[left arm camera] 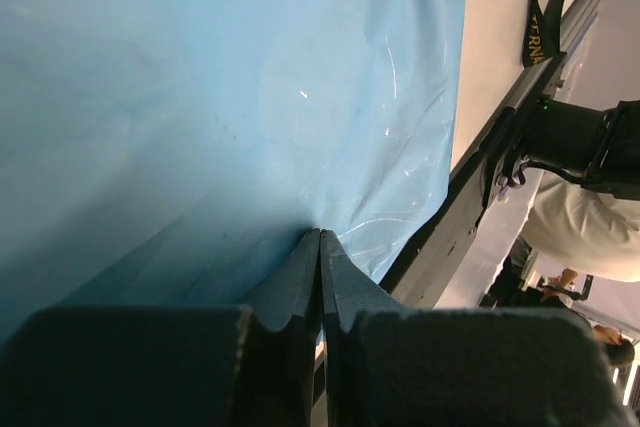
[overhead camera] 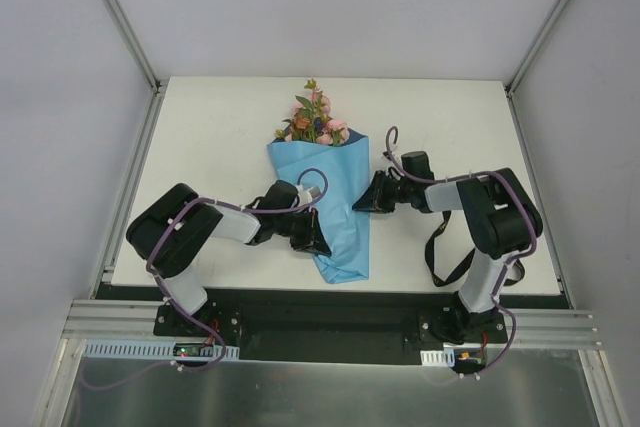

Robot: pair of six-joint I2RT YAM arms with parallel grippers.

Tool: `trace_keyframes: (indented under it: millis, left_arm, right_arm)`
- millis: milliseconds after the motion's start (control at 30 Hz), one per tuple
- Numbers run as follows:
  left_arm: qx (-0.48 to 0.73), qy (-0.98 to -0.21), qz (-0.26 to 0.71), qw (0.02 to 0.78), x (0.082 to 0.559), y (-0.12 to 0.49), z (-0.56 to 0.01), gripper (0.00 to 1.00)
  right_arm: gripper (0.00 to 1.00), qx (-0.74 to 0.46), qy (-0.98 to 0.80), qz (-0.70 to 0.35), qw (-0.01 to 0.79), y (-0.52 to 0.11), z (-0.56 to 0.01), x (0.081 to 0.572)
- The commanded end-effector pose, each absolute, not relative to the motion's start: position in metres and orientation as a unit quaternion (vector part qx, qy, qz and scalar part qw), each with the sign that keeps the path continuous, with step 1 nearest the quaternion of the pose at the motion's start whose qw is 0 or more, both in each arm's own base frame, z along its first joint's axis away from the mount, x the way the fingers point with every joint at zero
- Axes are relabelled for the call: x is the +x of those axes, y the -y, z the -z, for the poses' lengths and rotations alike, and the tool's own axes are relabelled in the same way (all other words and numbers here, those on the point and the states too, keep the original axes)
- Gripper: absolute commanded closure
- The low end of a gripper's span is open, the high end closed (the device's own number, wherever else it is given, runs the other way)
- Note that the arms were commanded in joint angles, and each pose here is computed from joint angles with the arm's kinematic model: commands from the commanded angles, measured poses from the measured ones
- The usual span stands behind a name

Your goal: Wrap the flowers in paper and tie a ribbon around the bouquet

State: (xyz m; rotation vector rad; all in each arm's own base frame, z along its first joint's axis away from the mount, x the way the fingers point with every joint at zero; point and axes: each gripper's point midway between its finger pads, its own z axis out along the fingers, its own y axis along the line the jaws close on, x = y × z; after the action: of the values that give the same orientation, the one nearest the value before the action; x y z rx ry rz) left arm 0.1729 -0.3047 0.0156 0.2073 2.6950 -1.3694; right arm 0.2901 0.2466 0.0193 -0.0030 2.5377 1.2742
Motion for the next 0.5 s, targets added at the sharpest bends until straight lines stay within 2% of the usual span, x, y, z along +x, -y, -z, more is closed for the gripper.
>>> trace_keyframes:
  millis: [0, 133, 200, 467]
  left_arm:
    - [0.05, -0.91, 0.41, 0.044, 0.162, 0.288, 0.01, 1.0]
    - [0.044, -0.913, 0.404, 0.04, 0.156, 0.284, 0.015, 1.0]
    - [0.038, -0.914, 0.403, 0.039, 0.154, 0.282, 0.017, 1.0]
    - [0.034, -0.912, 0.407, 0.035, 0.148, 0.28, 0.018, 1.0]
  right_arm:
    - [0.87, 0.041, -0.871, -0.46, 0.166, -0.243, -0.026, 0.339]
    - [0.87, 0.069, -0.869, -0.461, 0.166, -0.246, -0.028, 0.376]
    - [0.87, 0.093, -0.878, -0.448, 0.141, -0.245, -0.016, 0.38]
    - [0.87, 0.187, -0.902, -0.368, 0.128, -0.211, -0.002, 0.416]
